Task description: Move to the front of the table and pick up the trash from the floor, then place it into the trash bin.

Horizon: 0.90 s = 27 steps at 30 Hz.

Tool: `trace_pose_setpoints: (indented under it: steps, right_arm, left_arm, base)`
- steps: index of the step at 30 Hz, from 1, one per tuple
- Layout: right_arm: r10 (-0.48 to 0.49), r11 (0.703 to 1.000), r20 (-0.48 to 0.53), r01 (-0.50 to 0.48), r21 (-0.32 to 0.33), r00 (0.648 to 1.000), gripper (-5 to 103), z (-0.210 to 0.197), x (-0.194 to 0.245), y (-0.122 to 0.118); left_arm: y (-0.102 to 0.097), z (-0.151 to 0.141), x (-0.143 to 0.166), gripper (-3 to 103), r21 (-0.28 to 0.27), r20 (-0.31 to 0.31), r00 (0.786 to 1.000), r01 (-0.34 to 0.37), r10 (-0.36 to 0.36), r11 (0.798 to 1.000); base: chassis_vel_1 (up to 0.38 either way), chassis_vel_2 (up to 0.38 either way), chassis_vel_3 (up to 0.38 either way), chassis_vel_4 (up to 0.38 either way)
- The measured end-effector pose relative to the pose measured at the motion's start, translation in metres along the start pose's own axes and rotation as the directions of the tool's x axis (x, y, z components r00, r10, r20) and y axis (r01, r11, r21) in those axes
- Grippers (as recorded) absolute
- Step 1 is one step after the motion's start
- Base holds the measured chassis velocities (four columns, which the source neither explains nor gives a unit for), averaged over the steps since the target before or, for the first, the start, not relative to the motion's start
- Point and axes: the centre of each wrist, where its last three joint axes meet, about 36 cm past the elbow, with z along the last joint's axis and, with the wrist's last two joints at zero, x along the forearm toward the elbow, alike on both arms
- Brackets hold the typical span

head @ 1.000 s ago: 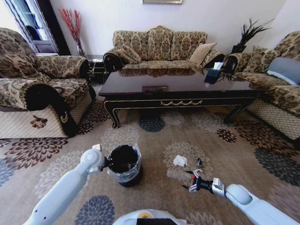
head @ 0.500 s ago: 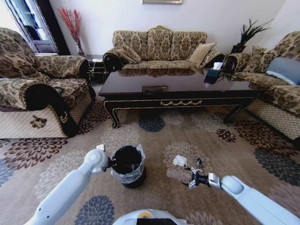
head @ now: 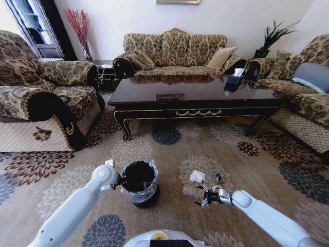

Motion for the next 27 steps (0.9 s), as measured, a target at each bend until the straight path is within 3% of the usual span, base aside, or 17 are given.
trace_pose_setpoints:
  steps: [12,15,17,18,25,27]
  right_arm:
    - [0.029,0.999,-0.012,-0.028,0.028,1.0,99,0.003,-0.011,-0.015]
    - [0.025,0.999,-0.009,-0.025,0.034,1.0,84,0.002,-0.011,-0.015]
    - [0.024,0.999,-0.008,-0.024,0.036,1.0,84,0.001,-0.011,-0.015]
    - [0.023,0.999,-0.007,-0.022,0.038,1.0,73,0.001,-0.011,-0.015]
    - [0.022,0.999,-0.003,-0.022,0.044,1.0,52,0.002,-0.009,-0.014]
    - [0.021,0.999,-0.003,-0.021,0.047,1.0,40,0.003,-0.008,-0.014]
  left_arm:
    - [0.003,0.0,-0.001,0,0.01,-0.004,1.0,-0.004,0.004,1.0]
    - [0.003,0.001,-0.001,0,0.011,-0.006,1.0,-0.005,0.005,1.0]
    - [0.003,0.001,-0.001,0,0.011,-0.006,1.0,-0.006,0.006,1.0]
    - [0.003,0.001,-0.001,0,0.011,-0.006,1.0,-0.006,0.006,1.0]
    - [0.006,0.005,-0.002,0,0.01,-0.013,1.0,0.001,-0.001,1.0]
    - [0.008,0.006,-0.001,0,0.011,-0.014,1.0,0.004,-0.003,1.0]
  base:
    - [0.0,0.0,0.0,0.0]
    - [0.0,0.0,0.0,0.0]
    - [0.0,0.0,0.0,0.0]
    - [0.0,0.0,0.0,0.0]
    - [0.0,0.0,0.0,0.0]
    - [0.0,0.0,0.0,0.0]
